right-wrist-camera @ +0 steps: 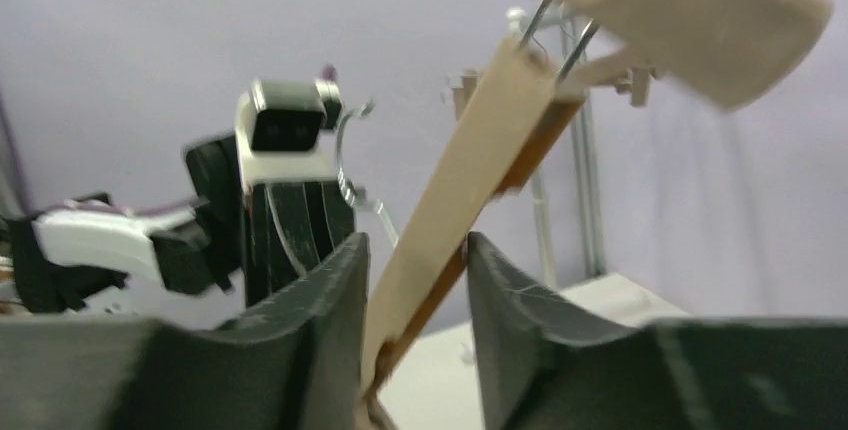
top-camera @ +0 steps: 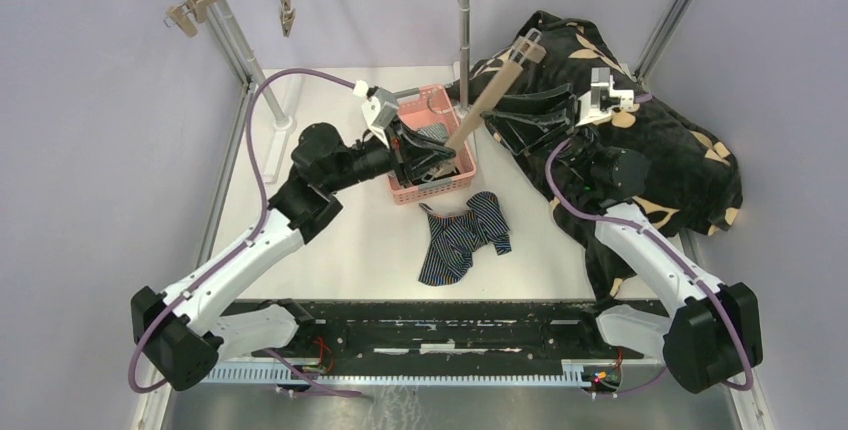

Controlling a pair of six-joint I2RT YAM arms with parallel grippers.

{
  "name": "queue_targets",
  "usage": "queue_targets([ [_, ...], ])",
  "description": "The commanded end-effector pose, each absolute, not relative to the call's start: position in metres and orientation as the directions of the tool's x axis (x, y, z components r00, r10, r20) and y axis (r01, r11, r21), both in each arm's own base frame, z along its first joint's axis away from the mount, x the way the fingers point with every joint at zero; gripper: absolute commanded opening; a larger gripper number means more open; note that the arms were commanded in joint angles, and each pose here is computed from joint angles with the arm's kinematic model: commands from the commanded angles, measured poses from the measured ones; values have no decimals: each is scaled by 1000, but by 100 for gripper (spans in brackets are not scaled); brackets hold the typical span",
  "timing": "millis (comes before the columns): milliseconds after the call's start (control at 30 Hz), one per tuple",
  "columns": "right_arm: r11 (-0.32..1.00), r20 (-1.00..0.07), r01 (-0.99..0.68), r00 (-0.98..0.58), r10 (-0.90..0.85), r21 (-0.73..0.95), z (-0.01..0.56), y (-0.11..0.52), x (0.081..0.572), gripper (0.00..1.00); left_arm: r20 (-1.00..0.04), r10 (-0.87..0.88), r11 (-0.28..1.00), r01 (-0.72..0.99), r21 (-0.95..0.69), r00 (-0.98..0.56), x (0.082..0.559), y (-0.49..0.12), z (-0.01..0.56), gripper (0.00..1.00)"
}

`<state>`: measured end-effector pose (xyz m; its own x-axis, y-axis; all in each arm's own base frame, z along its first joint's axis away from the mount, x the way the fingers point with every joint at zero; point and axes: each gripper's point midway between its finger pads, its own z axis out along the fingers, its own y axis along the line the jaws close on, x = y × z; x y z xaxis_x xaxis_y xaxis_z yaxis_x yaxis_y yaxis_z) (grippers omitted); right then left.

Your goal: Remove the underwear clipped to the hanger

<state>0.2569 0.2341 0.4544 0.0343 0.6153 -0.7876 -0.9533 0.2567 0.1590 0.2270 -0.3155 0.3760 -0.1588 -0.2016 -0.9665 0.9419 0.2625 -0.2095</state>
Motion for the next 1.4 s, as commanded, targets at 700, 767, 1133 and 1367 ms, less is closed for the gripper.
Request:
queue_targets([
  [700, 940, -897, -299, -442, 18, 166, 144, 202, 300, 70, -955, 28, 980, 197, -32, -295, 377, -108, 417, 3],
  [767, 945, -881, -283, -474, 9, 162, 126, 204, 301, 70, -961, 7, 976, 209, -53, -277, 384, -103, 426, 3],
  [1133, 980, -764, -179, -643, -53, 82, 9, 210, 295, 77, -962, -24, 951, 289, -105, -271, 433, -97, 445, 3],
  [1367, 984, -730, -162, -681, -59, 72, -22, 207, 287, 1, -967, -33, 939, 323, -117, -251, 450, -102, 453, 3],
])
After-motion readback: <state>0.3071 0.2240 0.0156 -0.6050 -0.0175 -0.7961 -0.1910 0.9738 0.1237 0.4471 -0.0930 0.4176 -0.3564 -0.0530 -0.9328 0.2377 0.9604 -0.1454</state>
